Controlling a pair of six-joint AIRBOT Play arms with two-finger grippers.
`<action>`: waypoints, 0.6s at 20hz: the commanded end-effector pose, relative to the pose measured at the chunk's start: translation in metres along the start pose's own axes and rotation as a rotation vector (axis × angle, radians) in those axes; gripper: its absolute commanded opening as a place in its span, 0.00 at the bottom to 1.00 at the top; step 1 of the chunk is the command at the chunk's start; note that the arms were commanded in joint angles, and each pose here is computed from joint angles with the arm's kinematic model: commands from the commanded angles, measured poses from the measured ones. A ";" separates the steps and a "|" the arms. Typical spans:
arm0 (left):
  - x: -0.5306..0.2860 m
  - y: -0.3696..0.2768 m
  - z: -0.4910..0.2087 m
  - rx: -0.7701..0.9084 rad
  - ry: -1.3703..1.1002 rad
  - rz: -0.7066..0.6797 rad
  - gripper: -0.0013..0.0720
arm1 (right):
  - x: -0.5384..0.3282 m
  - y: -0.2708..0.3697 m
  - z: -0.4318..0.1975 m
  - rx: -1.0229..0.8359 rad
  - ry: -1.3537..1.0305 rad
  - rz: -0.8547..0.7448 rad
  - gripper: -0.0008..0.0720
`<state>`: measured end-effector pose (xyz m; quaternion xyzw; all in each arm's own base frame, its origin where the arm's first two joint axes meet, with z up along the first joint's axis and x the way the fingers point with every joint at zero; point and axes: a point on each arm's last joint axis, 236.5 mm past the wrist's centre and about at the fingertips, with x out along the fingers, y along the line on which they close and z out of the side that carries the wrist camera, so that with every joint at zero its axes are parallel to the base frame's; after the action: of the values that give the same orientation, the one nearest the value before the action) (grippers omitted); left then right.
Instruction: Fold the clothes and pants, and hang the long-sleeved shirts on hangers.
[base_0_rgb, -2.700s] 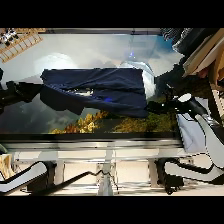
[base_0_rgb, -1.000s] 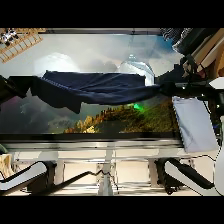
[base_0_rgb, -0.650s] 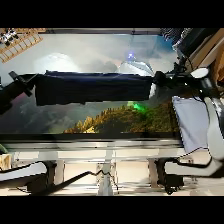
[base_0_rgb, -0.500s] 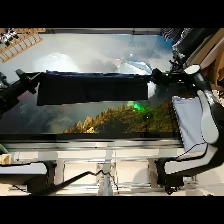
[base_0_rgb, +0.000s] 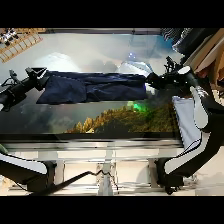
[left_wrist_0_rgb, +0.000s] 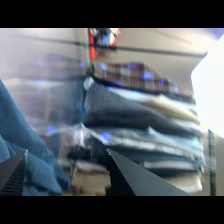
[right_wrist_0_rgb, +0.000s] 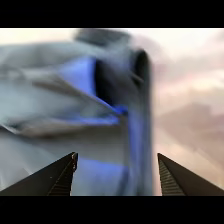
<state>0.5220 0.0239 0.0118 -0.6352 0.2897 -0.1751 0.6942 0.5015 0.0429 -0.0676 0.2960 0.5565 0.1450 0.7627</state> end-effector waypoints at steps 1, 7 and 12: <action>-0.020 -0.007 -0.030 0.112 0.150 0.018 0.61 | -0.006 -0.016 -0.029 0.029 0.132 0.029 0.86; -0.036 0.015 -0.074 0.488 0.339 0.323 0.17 | 0.041 0.022 -0.032 0.059 0.141 0.241 0.86; -0.017 0.031 -0.112 0.629 0.471 0.417 0.03 | 0.043 0.022 -0.053 -0.076 0.254 0.135 0.03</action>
<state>0.4465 -0.0322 -0.0031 -0.3370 0.4595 -0.2411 0.7856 0.4805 0.0969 -0.1012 0.3247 0.5983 0.2378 0.6929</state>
